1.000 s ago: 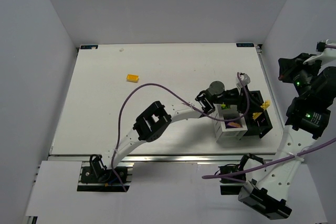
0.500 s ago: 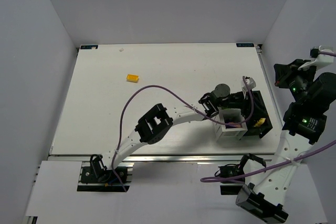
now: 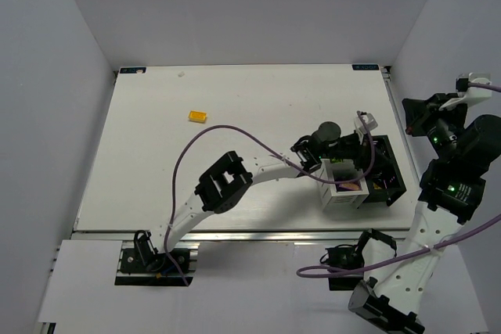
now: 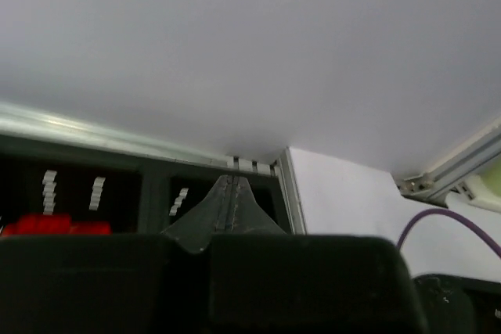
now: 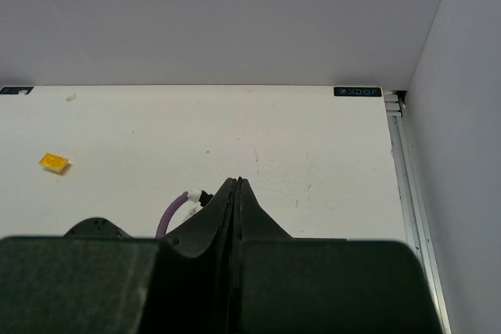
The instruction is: Sort the legos into containers by color
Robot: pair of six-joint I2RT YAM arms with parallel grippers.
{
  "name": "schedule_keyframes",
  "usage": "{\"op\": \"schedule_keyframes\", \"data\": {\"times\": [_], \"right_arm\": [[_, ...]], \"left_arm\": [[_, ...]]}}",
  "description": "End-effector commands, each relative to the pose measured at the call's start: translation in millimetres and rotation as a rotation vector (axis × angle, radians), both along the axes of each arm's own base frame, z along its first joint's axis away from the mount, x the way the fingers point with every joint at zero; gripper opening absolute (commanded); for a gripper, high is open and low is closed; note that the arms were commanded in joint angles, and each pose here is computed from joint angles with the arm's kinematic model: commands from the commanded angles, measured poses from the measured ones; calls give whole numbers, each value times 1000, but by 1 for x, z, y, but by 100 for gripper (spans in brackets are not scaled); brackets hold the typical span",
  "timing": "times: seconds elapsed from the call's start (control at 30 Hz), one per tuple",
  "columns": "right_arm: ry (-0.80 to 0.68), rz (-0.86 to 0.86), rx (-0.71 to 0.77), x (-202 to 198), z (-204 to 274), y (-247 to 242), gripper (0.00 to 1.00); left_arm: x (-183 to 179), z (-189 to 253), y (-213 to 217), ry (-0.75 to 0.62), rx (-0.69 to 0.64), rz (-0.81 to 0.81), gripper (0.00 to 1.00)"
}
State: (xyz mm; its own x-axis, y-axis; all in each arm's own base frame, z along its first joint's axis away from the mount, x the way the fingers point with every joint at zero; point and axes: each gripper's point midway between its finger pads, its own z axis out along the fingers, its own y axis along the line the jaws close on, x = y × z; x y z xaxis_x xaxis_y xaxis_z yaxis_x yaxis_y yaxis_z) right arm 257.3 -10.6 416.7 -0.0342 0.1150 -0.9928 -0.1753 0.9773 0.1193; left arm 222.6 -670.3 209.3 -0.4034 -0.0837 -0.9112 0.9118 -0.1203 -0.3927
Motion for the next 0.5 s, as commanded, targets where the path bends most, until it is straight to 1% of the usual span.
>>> {"op": "schedule_keyframes", "data": {"times": [0.0, 0.03, 0.07, 0.1, 0.13, 0.17, 0.2, 0.23, 0.27, 0.3, 0.33, 0.37, 0.4, 0.43, 0.47], "right_arm": [[-62, 79, -41, -10, 13, 17, 0], [-62, 114, -41, -11, 10, 22, 0], [-67, 131, -45, -14, 9, 26, 0], [-80, 153, -53, -15, 9, 29, 0], [-70, 198, -52, -15, -1, 35, 0], [-68, 228, -54, -16, -5, 39, 0], [-74, 256, -70, -16, -9, 42, 0], [-65, 345, -76, -20, -17, 54, 0], [-35, 394, -65, -19, -34, 57, 4], [-25, 453, -67, -20, -43, 63, 13], [-26, 552, -87, -26, -53, 72, 32], [13, 604, -44, -23, -73, 74, 41], [27, 636, -27, -23, -80, 76, 47], [47, 661, -2, -21, -87, 78, 56], [79, 660, 26, -15, -99, 76, 57]], "left_arm": [[39, 98, 45, -85, -93, 156, 0], [50, 98, 56, -102, -62, 199, 0], [56, 108, 77, -105, -47, 243, 0], [80, 109, 98, -100, -33, 314, 0], [97, 112, 116, -81, -20, 388, 0], [105, 136, 142, -81, -39, 448, 0], [130, 117, 172, -41, 16, 534, 0], [153, 98, 198, 16, 99, 670, 0], [159, 95, 228, 42, 138, 755, 0], [183, 83, 263, 82, 182, 869, 0], [202, 58, 301, 142, 279, 1030, 0], [212, 41, 330, 195, 334, 1115, 11], [218, 32, 354, 271, 347, 1182, 31], [226, -6, 397, 362, 451, 1266, 47], [231, -19, 423, 408, 482, 1356, 70]]}}
